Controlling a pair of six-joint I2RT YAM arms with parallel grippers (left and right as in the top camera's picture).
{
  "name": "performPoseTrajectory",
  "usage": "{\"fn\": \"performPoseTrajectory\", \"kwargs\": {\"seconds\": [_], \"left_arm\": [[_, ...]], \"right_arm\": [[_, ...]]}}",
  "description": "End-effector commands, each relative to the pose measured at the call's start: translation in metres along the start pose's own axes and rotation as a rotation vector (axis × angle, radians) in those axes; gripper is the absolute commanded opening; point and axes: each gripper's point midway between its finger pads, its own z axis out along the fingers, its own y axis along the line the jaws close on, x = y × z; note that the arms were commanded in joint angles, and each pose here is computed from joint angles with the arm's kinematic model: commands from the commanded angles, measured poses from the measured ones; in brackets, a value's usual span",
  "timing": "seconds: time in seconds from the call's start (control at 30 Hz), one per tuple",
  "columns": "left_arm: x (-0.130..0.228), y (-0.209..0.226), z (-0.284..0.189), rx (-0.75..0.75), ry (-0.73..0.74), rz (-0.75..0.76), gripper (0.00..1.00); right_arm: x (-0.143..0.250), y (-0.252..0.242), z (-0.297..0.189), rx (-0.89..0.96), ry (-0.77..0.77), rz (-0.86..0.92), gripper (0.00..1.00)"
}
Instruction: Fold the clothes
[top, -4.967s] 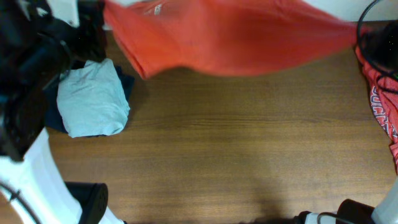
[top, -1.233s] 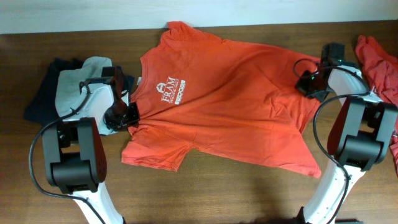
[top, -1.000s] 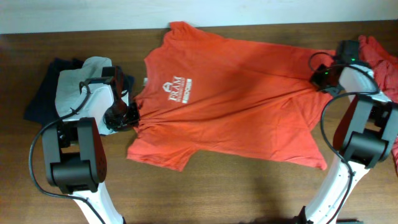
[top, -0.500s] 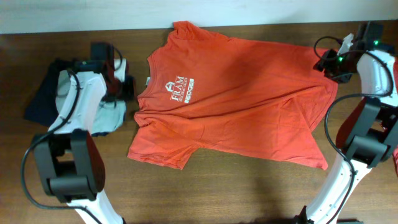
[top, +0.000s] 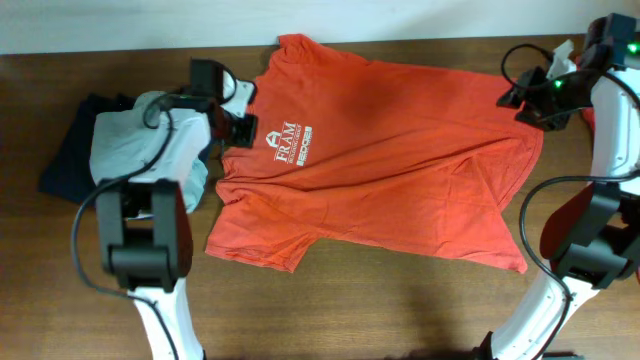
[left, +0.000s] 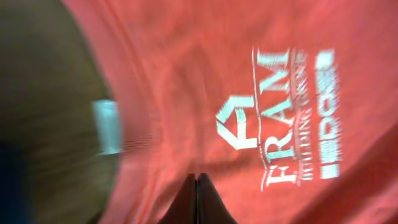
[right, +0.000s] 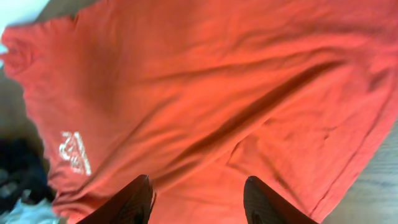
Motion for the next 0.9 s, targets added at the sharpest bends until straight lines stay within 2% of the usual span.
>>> {"fn": "performPoseTrajectory", "kwargs": {"seconds": [0.0,0.23,0.33,0.4,0.53,0.67,0.87], "left_arm": [[0.013,-0.021,0.027,0.063,0.048,0.07,0.0],[0.026,-0.018,0.07,0.039,0.08,0.074,0.0],[0.031,0.025,0.081,-0.163,0.084,-0.079,0.0],[0.028,0.048,0.084,-0.226,0.049,-0.16,0.0],[0.015,0.082,0.081,-0.231,-0.052,-0.32,0.0],[0.0,0.089,0.075,-0.14,-0.11,-0.346,0.0],[-0.004,0.096,0.068,-0.169,-0.108,-0.352,0.01]], "right_arm": [[0.006,0.023,-0.006,-0.038,0.003,-0.051,0.53],[0.016,0.037,0.001,-0.039,0.032,-0.079,0.53],[0.02,0.04,0.003,-0.032,0.046,-0.095,0.53],[0.023,0.042,0.005,-0.03,0.055,-0.115,0.53],[0.03,0.035,0.008,0.056,0.077,-0.122,0.54],[0.042,0.021,0.012,0.173,0.115,-0.129,0.56],[0.063,-0.006,0.032,0.295,0.187,-0.059,0.61]]}}
